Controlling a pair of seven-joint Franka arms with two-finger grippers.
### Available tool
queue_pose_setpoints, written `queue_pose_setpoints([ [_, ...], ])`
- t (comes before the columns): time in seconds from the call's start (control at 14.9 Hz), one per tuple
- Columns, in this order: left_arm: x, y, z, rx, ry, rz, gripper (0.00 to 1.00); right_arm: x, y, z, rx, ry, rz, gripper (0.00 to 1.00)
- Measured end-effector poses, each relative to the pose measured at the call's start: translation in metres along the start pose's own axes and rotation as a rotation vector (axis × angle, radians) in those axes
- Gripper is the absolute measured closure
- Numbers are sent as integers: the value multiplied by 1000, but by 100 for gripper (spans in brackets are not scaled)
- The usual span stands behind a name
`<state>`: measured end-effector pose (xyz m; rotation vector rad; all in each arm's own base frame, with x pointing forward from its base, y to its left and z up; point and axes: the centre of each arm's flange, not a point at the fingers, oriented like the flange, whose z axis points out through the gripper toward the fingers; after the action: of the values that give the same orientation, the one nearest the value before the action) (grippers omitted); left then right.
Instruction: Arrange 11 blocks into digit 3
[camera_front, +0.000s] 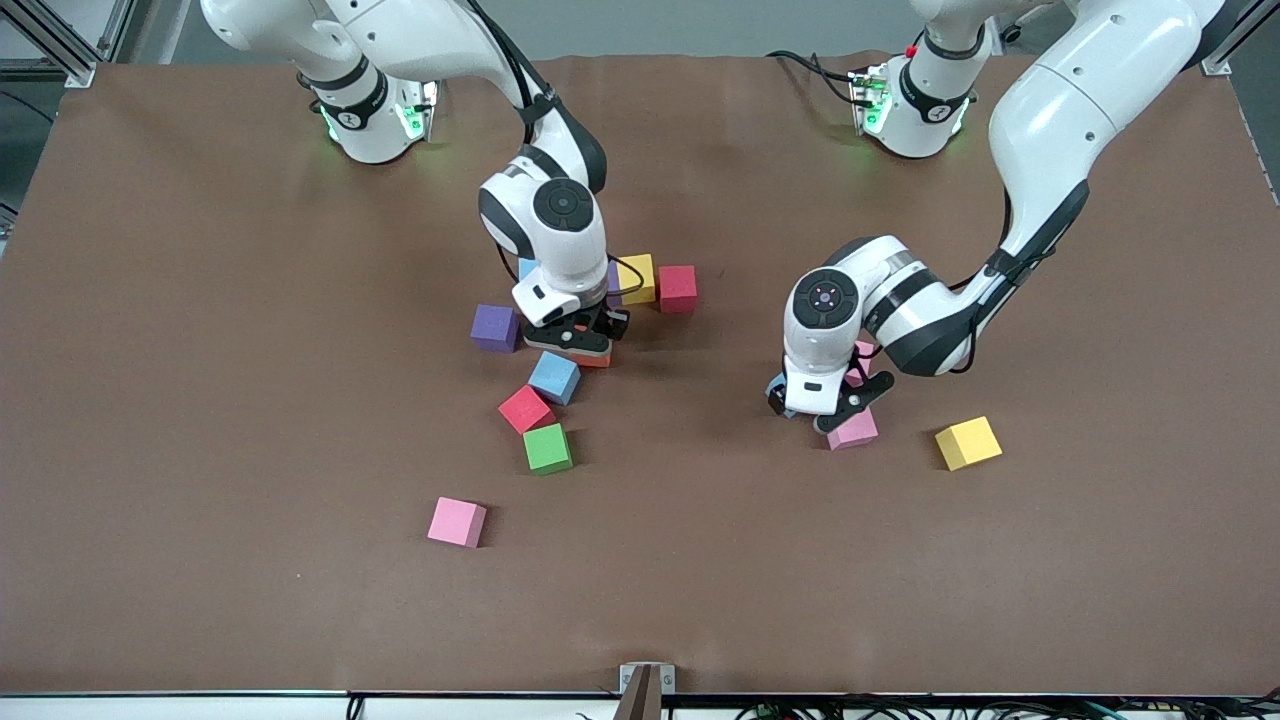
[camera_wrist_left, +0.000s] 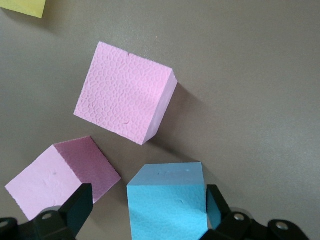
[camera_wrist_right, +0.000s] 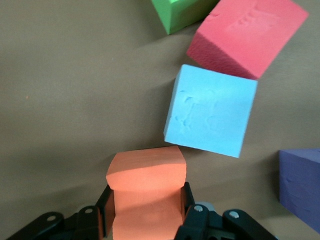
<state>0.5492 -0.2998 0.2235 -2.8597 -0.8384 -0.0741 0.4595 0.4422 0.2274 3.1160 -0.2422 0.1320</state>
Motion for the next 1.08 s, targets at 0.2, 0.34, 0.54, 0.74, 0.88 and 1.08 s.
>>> queue_pose_setpoints([
  [0.2, -7, 1, 4, -27, -9, 10, 0, 1, -2, 2, -12, -4, -44, 45],
  [0.34, -9, -1, 7, -29, -14, 8, 0, 0, -1, 3, -25, -13, -52, 45],
  [0.54, -8, -3, 9, -28, -16, 5, 0, -2, -2, 2, -42, -25, -61, 45],
  [0.74, -7, -2, 8, -49, -18, -2, 0, -12, -8, 2, -52, -33, -79, 45],
  [0.88, -5, -2, 7, -70, -21, -9, 0, -20, -13, 1, -55, -35, -93, 45],
  [1.08, -5, -3, 9, -76, -24, -12, 0, -25, -17, 0, -59, -39, -102, 45],
])
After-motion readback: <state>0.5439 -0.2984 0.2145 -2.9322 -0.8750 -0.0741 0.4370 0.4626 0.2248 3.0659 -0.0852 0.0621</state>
